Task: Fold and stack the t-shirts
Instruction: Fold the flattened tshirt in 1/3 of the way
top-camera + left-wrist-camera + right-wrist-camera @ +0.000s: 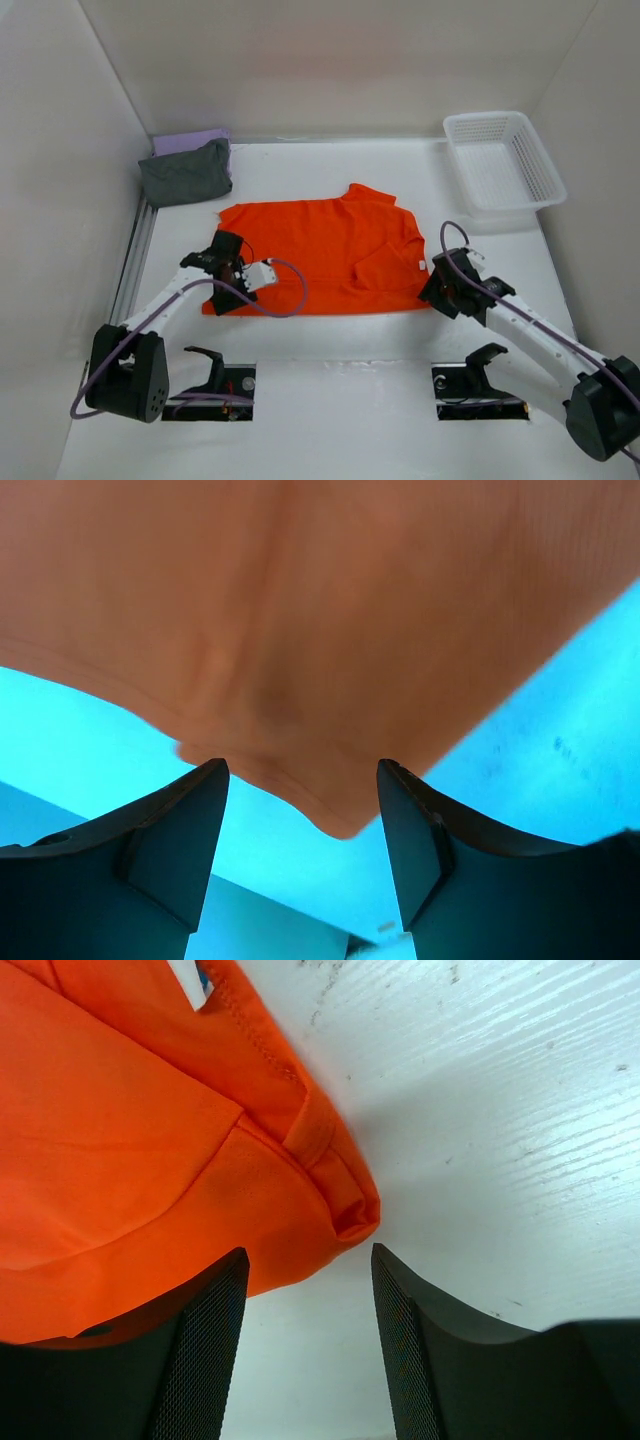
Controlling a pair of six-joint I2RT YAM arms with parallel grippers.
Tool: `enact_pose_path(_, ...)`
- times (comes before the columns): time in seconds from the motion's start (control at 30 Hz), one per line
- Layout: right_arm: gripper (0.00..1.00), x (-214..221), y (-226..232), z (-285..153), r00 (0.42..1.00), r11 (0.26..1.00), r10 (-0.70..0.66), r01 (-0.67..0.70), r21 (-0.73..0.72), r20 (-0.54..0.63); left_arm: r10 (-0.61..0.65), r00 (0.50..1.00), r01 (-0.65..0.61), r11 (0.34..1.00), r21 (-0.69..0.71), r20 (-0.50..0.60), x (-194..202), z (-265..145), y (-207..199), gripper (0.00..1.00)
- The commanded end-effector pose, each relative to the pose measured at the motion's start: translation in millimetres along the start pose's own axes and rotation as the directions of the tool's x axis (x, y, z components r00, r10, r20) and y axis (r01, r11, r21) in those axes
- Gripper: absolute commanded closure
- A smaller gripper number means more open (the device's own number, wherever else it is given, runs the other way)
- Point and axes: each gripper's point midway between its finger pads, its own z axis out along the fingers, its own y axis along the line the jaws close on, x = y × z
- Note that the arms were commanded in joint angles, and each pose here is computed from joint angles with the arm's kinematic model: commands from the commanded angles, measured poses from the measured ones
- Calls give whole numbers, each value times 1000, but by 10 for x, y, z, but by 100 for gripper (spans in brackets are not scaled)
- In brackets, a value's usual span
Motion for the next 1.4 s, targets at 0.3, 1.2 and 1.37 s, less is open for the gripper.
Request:
enact_pose_path(0.3,50,0,83,161,998,997,54,-55,-47,-27,115,988,-114,993,17,-103,142,524,176,45)
enact_pose_path(1.2,45,75,226,-115,992,988,120,-124,-93,-47,69,997,-68,997,25,-43,37,371,-28,89)
enact_pose_path(1.37,45,-186,98,-445,988,992,125,-121,-46,89,68,996,-66,997,39,-54,73,412,-59,89)
